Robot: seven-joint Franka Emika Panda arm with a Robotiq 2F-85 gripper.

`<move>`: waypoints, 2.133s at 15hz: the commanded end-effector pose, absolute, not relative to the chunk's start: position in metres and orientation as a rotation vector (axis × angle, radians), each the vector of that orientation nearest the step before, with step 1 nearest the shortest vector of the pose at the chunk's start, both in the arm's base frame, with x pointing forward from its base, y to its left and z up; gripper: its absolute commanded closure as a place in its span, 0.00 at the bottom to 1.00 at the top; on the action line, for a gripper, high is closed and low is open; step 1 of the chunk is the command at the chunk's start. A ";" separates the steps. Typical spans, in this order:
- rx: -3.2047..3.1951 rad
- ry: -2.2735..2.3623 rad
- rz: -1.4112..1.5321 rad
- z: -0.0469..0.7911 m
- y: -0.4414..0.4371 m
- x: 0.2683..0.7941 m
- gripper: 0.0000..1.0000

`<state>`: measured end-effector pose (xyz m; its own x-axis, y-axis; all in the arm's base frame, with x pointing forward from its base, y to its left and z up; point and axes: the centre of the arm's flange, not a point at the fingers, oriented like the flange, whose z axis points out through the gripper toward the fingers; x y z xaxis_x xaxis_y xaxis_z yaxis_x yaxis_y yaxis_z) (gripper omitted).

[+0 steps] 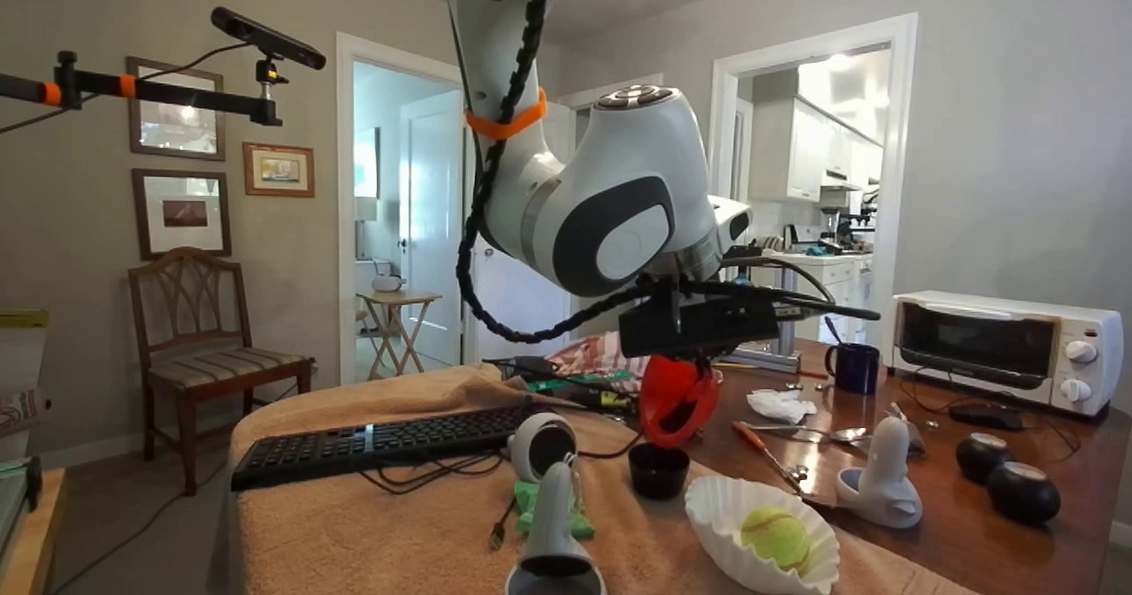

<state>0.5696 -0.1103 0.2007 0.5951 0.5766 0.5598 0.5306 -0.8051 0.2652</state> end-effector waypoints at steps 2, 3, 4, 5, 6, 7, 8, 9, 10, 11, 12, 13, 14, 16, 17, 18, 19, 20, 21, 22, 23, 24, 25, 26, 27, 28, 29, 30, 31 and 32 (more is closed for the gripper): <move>2.716 0.969 0.977 0.189 -0.107 0.563 0.99; 2.710 0.975 0.976 0.188 -0.106 0.564 0.99; 2.705 0.978 0.973 0.186 -0.105 0.564 0.99; 2.694 0.986 0.971 0.185 -0.104 0.565 0.99; 2.685 0.992 0.977 0.184 -0.103 0.566 0.99; 2.678 0.987 0.981 0.184 -0.102 0.567 0.99; 2.669 0.992 0.983 0.183 -0.101 0.567 0.99; 2.665 0.994 0.984 0.183 -0.100 0.568 0.99; 2.656 1.000 0.984 0.182 -0.099 0.568 0.99; 2.652 0.997 0.987 0.182 -0.098 0.568 0.99; 2.647 0.999 0.988 0.182 -0.097 0.567 0.99; 2.637 1.004 0.993 0.183 -0.096 0.566 0.99; 2.617 1.013 1.002 0.184 -0.095 0.564 0.99; 2.586 1.019 1.012 0.182 -0.093 0.562 0.99; 2.579 1.022 1.013 0.182 -0.093 0.561 0.99; 2.571 1.024 1.015 0.181 -0.093 0.560 0.99; 2.560 1.020 1.015 0.182 -0.093 0.559 0.99; 2.562 1.027 1.017 0.182 -0.092 0.559 0.99; 2.559 1.034 1.019 0.183 -0.091 0.557 0.99; 2.559 1.040 1.021 0.183 -0.089 0.556 0.99; 2.557 1.040 1.019 0.183 -0.087 0.555 0.99; 2.556 1.047 1.020 0.184 -0.085 0.555 0.99; 2.551 1.048 1.023 0.185 -0.083 0.554 0.99; 2.545 1.046 1.025 0.185 -0.082 0.554 0.99; 2.542 1.047 1.025 0.186 -0.082 0.553 0.99; 2.536 1.044 1.028 0.187 -0.081 0.552 0.99; 2.531 1.041 1.029 0.187 -0.081 0.552 0.99; 2.525 1.040 1.026 0.189 -0.080 0.551 0.99; 2.522 1.038 1.023 0.190 -0.081 0.550 0.99; 2.518 1.036 1.022 0.191 -0.080 0.550 0.99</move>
<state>0.5605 -0.0847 0.1848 0.5071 0.6894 0.5172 0.5335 -0.7224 0.4399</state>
